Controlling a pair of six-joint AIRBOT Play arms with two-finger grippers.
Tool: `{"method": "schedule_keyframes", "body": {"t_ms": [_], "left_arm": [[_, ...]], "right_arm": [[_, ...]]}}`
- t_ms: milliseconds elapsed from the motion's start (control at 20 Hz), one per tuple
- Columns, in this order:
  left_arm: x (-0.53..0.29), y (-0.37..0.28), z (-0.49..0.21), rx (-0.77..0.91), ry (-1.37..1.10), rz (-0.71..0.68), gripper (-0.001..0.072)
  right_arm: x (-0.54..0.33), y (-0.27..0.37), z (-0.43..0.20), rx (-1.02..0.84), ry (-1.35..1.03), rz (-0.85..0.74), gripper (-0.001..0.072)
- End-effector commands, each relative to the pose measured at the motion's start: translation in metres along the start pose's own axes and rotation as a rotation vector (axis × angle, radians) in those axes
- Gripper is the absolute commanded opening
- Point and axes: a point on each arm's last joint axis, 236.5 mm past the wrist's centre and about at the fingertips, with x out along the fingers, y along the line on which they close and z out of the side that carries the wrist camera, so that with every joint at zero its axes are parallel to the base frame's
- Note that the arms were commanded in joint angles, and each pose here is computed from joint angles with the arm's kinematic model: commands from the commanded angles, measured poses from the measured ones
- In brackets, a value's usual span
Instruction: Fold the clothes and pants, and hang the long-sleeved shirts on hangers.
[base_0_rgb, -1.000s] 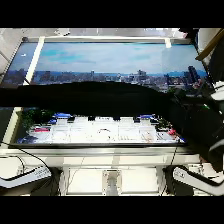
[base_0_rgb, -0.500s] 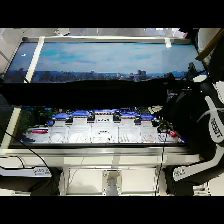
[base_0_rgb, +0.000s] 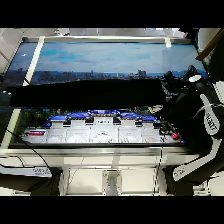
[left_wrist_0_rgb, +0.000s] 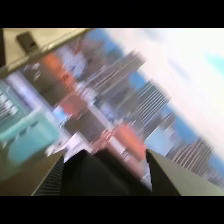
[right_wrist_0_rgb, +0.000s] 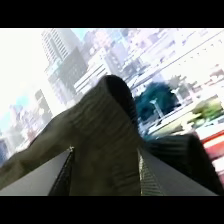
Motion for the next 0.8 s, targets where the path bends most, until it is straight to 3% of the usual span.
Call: {"method": "schedule_keyframes", "body": {"t_ms": [0,150,300,400,550,750], "left_arm": [[-0.038,-0.020,0.066,-0.003,-0.142,-0.039,0.0584],[-0.101,-0.062,0.114,0.036,-0.257,-0.114,0.0583],[-0.160,-0.134,0.117,0.227,-0.277,-0.235,0.0584],[-0.189,-0.192,0.097,0.397,-0.272,-0.340,0.0584],[-0.215,-0.264,0.050,0.569,-0.233,-0.496,0.0584],[-0.235,-0.331,-0.023,0.668,-0.122,-0.661,0.0584]], "right_arm": [[-0.017,0.008,-0.001,-0.066,0.077,-0.010,0.0439],[-0.044,-0.007,-0.010,-0.184,0.205,-0.112,0.0439],[-0.059,-0.024,-0.019,-0.196,0.289,-0.159,0.0455],[-0.061,-0.029,-0.012,-0.187,0.286,-0.117,0.0477],[-0.060,-0.038,-0.011,-0.129,0.336,0.021,0.0595],[-0.050,-0.066,-0.027,-0.148,0.431,0.053,0.0619]]}}
